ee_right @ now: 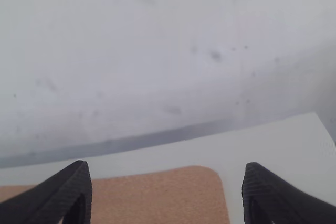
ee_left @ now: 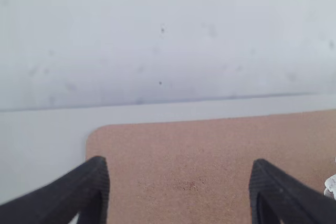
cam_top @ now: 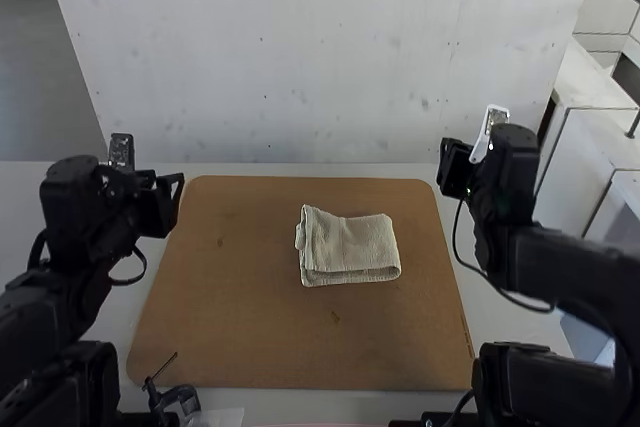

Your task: Fold the towel.

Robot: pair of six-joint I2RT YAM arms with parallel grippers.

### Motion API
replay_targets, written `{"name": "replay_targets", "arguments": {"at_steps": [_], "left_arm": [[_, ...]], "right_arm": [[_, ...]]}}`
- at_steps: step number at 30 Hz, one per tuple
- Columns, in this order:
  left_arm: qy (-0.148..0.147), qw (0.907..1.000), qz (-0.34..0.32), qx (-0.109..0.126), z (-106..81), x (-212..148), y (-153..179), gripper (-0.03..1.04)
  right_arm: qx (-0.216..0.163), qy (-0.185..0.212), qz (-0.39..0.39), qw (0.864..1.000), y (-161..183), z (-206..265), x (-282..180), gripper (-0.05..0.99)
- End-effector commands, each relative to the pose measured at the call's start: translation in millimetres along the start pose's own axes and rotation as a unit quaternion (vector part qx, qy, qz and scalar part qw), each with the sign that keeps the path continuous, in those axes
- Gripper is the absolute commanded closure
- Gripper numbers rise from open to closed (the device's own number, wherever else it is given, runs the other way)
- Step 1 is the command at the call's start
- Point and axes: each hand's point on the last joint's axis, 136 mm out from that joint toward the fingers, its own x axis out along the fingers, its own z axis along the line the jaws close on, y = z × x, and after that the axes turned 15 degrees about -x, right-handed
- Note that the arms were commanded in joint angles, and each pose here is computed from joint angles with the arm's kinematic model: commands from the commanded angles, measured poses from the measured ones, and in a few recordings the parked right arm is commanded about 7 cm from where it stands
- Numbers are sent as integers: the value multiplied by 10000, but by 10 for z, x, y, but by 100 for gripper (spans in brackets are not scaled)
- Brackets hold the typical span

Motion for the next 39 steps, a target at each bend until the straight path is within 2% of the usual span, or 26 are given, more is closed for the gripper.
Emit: {"name": "replay_targets", "arguments": {"at_steps": [1, 4, 10, 13, 14, 17, 20, 21, 26, 28, 30, 32, 37, 39], "left_arm": [[0, 9982, -426, 426, -13, -93, -125, 44], [88, 9967, -644, 477, -56, -145, -178, 44], [220, 9899, -1160, 788, -128, -284, -287, 44], [255, 9882, -1275, 807, -148, -339, -309, 44], [264, 9881, -1281, 809, -154, -355, -305, 44], [284, 9886, -1237, 812, -164, -377, -272, 44], [281, 9888, -1223, 810, -162, -374, -266, 43], [288, 9888, -1221, 810, -166, -374, -265, 40], [262, 9890, -1212, 806, -154, -370, -261, 38], [253, 9891, -1206, 803, -151, -369, -259, 33], [155, 9896, -1192, 793, -95, -401, -234, 33], [144, 9883, -1208, 917, -97, -441, -216, 33], [87, 9890, -1184, 882, -74, -437, -205, 33], [-5, 9898, -1129, 869, -36, -429, -179, 25]], "right_arm": [[-94, 160, -164, 9997, -41, -69, -71, 35], [-78, 167, -156, 9997, 46, -68, -122, 35], [-88, 146, -181, 9997, 93, -52, -174, 34], [-58, 94, -216, 9997, 114, -32, -208, 25], [-76, 62, -188, 9998, 136, -16, -209, 15], [-91, 68, -172, 9998, 167, -18, -214, 0], [-98, 72, -218, 9997, 164, -18, -229, -3], [-98, 83, -255, 9996, 155, -22, -238, -3], [-93, 133, -781, 9968, 3, -35, -365, -3], [-77, 140, -988, 9950, -51, -34, -433, -3], [-92, 150, -1094, 9938, -77, -36, -497, -3], [-92, 149, -1079, 9940, -63, -35, -536, -3], [-102, 119, -890, 9959, 30, -23, -560, -3], [-109, 33, -767, 9970, 93, 9, -566, -3]]}}
